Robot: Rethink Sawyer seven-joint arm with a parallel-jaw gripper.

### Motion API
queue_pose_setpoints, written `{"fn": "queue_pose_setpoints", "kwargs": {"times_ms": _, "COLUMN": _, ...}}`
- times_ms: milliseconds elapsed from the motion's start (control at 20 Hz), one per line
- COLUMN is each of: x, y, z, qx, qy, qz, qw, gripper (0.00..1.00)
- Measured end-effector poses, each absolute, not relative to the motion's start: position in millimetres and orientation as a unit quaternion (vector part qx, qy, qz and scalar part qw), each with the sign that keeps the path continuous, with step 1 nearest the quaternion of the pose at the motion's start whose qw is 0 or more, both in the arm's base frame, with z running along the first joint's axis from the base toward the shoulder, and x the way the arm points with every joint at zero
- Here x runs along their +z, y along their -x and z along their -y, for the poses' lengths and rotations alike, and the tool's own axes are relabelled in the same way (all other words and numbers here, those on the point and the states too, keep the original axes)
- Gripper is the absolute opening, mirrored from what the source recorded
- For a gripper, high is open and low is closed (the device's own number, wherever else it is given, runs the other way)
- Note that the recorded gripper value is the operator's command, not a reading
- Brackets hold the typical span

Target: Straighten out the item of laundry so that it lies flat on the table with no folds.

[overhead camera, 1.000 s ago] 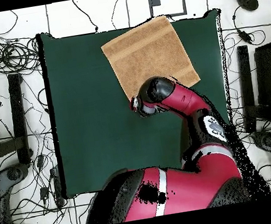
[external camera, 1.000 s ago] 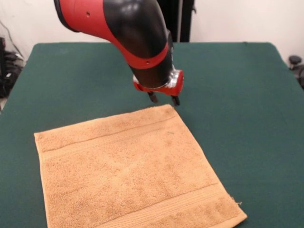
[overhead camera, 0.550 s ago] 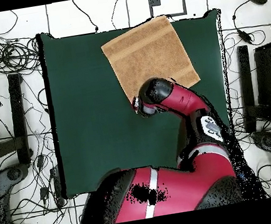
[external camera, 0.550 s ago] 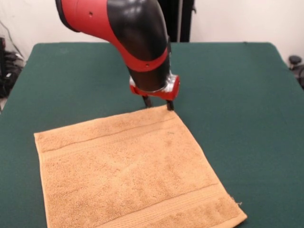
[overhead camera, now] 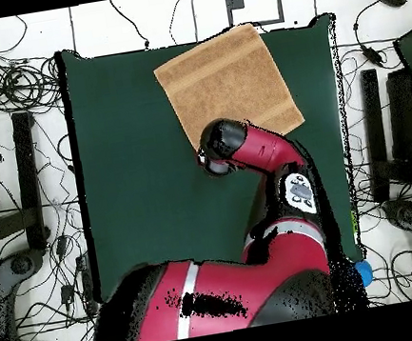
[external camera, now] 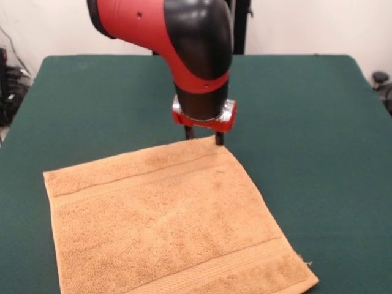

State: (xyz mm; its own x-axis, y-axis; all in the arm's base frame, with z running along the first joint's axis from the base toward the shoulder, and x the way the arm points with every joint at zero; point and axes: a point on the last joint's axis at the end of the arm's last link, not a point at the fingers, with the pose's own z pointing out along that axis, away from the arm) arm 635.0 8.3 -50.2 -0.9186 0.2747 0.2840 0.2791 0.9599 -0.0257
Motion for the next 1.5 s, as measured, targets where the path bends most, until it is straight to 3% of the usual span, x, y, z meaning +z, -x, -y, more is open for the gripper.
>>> {"fn": "queue_pose_setpoints", "kwargs": {"times_ms": 300, "x": -48, "y": -639, "z": -14, "qx": 0.015, "qy": 0.129, "qz": 0.984, "qw": 0.119, "gripper": 1.0}}
{"fn": "queue_pose_setpoints", "kwargs": {"times_ms": 350, "x": -48, "y": -640, "z": -14, "qx": 0.016, "qy": 0.129, "qz": 0.985, "qw": 0.116, "gripper": 0.0}}
{"fn": "queue_pose_setpoints", "kwargs": {"times_ms": 1100, "x": -44, "y": -664, "z": -7, "qx": 0.055, "qy": 0.166, "qz": 0.984, "qw": 0.033, "gripper": 0.0}}
{"fn": "queue_pose_setpoints", "kwargs": {"times_ms": 1500, "x": -35, "y": -661, "z": -7, "qx": 0.058, "qy": 0.186, "qz": 0.981, "qw": 0.019, "gripper": 0.0}}
